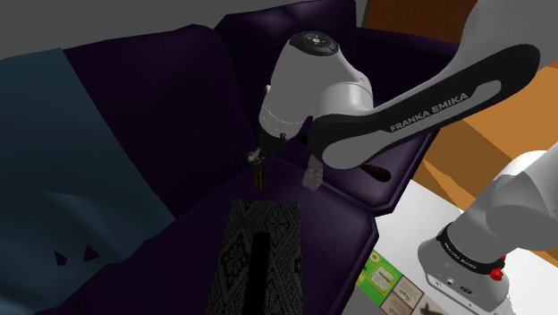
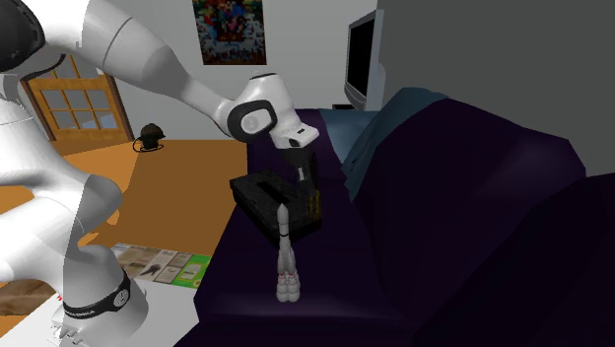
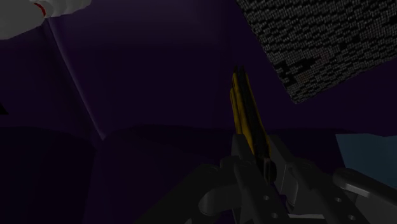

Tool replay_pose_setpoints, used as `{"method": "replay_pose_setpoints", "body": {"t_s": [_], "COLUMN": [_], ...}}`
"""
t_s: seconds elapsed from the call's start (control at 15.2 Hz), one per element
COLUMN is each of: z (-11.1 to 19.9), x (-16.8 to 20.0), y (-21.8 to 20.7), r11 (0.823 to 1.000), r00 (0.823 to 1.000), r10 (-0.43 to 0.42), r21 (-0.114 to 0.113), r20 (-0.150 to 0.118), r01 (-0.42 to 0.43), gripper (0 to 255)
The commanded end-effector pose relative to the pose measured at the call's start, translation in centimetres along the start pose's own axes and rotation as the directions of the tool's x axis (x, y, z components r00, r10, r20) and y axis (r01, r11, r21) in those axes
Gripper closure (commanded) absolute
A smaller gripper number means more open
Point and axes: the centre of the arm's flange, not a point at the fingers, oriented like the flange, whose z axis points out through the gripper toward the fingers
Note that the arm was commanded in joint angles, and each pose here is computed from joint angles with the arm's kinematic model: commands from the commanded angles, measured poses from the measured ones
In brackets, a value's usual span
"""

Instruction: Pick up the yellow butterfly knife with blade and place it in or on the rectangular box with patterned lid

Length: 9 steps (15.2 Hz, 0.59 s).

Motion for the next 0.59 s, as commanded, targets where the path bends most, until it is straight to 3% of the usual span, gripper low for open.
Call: {"method": "replay_pose_setpoints", "body": {"t_s": [0.0, 0.53], "z": [-1.0, -4.9], "x": [0.4, 1.8], "y": [0.0, -0.1], "r11": [1.000, 1.000], "r00": [1.000, 1.000], "r10": [0.000, 0.000], "r21": [0.000, 0.000], "r20": [0.000, 0.000], "r01": [0.000, 0.000], "gripper": [255, 255]}}
